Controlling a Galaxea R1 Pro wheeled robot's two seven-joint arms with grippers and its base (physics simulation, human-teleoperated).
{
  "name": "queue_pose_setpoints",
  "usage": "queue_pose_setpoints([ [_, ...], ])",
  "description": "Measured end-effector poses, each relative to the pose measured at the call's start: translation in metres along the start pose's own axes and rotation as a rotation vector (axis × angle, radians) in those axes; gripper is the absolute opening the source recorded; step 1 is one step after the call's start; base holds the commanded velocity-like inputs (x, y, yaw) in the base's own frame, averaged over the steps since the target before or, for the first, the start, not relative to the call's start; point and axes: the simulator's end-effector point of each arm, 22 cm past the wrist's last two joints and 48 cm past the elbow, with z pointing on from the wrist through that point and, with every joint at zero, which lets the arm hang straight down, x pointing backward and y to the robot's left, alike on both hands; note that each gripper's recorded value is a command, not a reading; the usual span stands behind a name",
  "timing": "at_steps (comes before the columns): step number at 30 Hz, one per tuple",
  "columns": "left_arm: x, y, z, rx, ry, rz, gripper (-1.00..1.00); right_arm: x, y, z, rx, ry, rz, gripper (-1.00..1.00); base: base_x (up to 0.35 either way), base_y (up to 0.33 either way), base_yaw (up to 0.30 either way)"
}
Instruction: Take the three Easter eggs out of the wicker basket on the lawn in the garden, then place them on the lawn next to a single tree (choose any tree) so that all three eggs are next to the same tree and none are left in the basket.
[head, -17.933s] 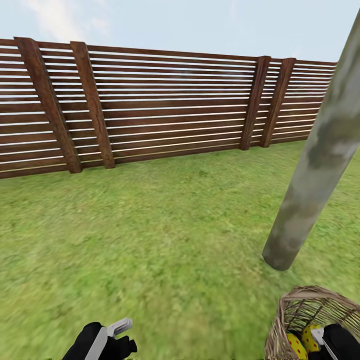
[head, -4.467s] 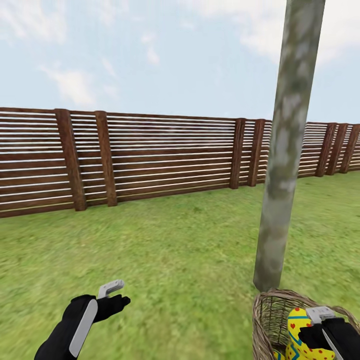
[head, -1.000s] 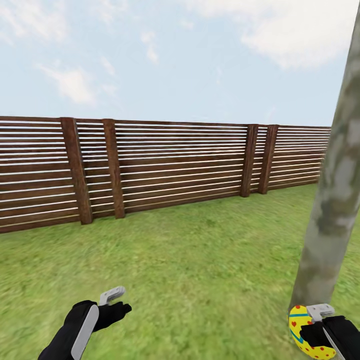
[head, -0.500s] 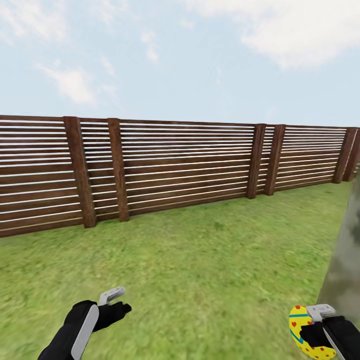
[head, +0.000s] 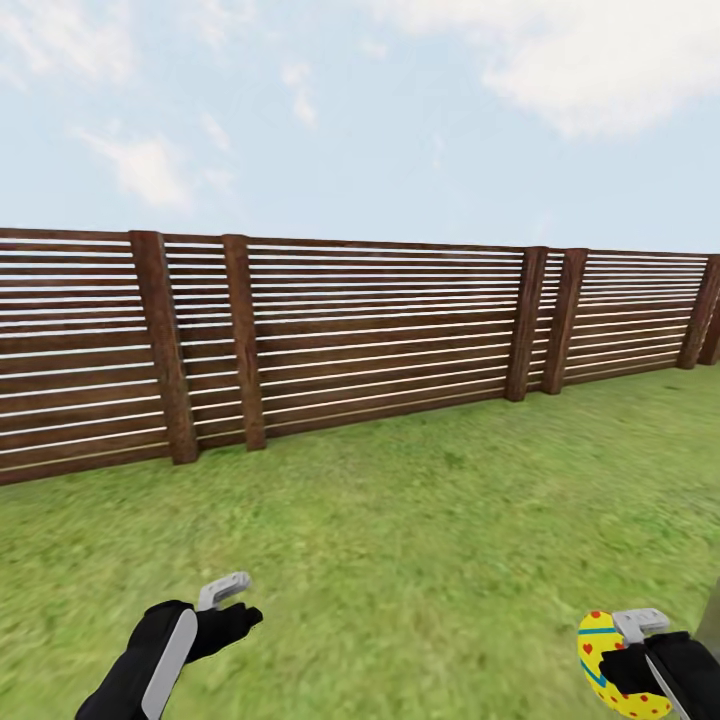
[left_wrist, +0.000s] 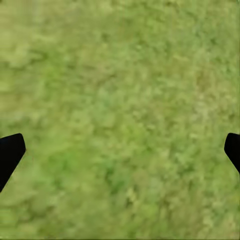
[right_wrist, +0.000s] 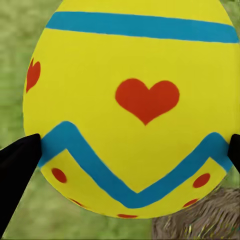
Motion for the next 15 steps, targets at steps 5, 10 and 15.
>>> queue_pose_setpoints([
  [5,-0.0002,0.0001,-0.0001,0.0,0.0,0.0,1.0,-0.0001,-0.0004,-0.0001,0.0,-0.001,0.002,-1.0,0.291,0.208,0.0],
  [10,-0.0002,0.0004,-0.0001,-0.001,0.0,0.0,1.0,0.0001,-0.0002,0.0,0.0,0.0,0.001,-1.0,0.292,0.206,0.0],
  [15,0.0003,0.0006,0.0002,-0.002,0.001,0.0,1.0,-0.0001,0.0,-0.0001,-0.001,0.0,0.002,-1.0,0.306,0.173,-0.038],
])
